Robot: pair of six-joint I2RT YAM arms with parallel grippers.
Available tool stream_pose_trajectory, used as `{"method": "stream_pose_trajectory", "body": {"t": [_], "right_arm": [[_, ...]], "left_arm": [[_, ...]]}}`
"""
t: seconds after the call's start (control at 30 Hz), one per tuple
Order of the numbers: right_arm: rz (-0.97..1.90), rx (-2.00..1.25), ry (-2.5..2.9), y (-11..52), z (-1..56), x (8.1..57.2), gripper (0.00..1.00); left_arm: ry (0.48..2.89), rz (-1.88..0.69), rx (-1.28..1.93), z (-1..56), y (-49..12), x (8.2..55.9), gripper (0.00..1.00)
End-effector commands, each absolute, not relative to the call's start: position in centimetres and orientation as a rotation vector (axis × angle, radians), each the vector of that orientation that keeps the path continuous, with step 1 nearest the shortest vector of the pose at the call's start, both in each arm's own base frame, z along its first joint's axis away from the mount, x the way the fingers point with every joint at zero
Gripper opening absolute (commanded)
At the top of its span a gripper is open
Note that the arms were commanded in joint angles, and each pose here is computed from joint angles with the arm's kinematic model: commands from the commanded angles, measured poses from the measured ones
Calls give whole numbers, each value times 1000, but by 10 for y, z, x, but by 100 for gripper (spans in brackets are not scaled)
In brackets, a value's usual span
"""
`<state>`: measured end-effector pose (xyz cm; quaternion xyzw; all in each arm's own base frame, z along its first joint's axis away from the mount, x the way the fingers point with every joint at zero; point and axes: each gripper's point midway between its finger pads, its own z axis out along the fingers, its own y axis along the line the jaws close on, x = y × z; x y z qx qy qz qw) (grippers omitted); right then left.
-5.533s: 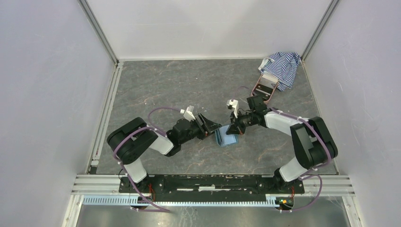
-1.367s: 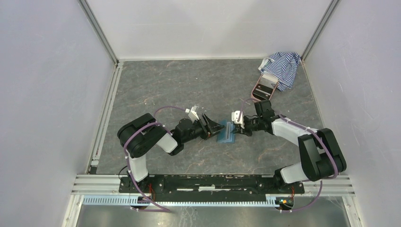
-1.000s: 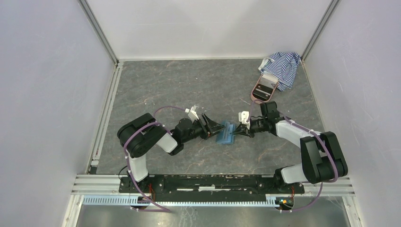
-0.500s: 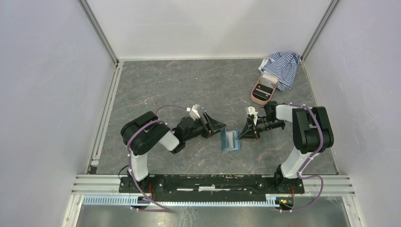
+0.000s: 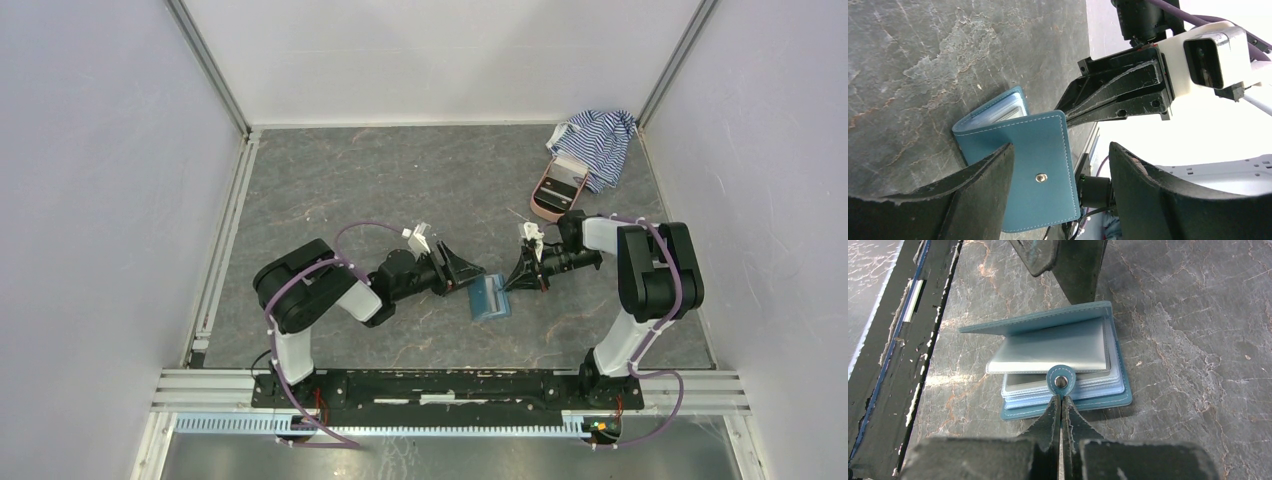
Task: Put the credit cards into the card holder
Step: Close the card holder at the center of the board.
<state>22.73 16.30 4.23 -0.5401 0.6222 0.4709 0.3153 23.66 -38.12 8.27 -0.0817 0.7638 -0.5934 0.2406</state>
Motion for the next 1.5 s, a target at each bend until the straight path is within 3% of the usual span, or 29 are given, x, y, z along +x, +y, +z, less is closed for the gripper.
{"method": "stream_pose_trajectory", "body": {"t": [0.0,0.27,0.77,0.93,1.47], "right_arm": [[1274,-1404,1273,180,93,208,0],[1275,-1366,1292,176,93,211,1],[1341,-1235,1381,172,90,218,3],[1364,-1056,1430,163,96,224,2],[1399,-964,1508,154,108,233,0]], "left_arm": [[2005,-1687,-188,115,-390,237,75],[2018,-1709,-152,115,-406,229,75],[2134,-1637,-193,59,-419,237,75],[2115,-1645,-183,63,-419,239,75],[1989,-1748,-52,95,-427,235,76]]}}
